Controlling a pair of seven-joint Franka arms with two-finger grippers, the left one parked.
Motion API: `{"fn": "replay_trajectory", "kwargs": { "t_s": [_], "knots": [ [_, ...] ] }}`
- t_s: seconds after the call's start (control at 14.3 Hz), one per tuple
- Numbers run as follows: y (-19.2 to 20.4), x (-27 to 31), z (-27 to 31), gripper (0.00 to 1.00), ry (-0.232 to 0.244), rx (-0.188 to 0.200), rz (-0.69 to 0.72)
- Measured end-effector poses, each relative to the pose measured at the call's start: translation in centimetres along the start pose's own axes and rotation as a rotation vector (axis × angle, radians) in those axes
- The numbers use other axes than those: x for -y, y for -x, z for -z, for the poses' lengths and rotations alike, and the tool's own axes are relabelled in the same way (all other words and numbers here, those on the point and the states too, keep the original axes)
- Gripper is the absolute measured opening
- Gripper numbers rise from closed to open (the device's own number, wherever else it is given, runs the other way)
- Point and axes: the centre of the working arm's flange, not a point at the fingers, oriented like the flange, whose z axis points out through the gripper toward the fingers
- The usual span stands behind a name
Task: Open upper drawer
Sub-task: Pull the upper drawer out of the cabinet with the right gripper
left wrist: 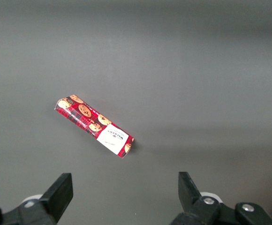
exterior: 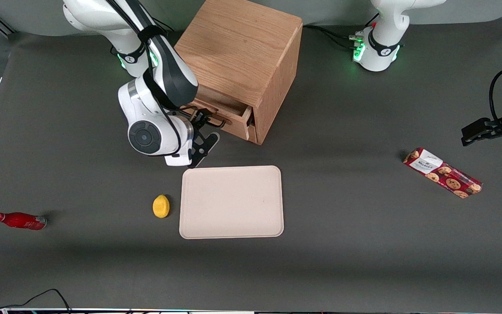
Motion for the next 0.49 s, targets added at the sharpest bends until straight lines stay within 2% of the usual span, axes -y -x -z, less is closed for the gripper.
{"fn": "replay_trajectory", "kwargs": {
  "t_s": [0.49],
  "knots": [
    [-0.3,-3.3,1.3,1.00,0.001,-0.030,0.021]
  ]
}}
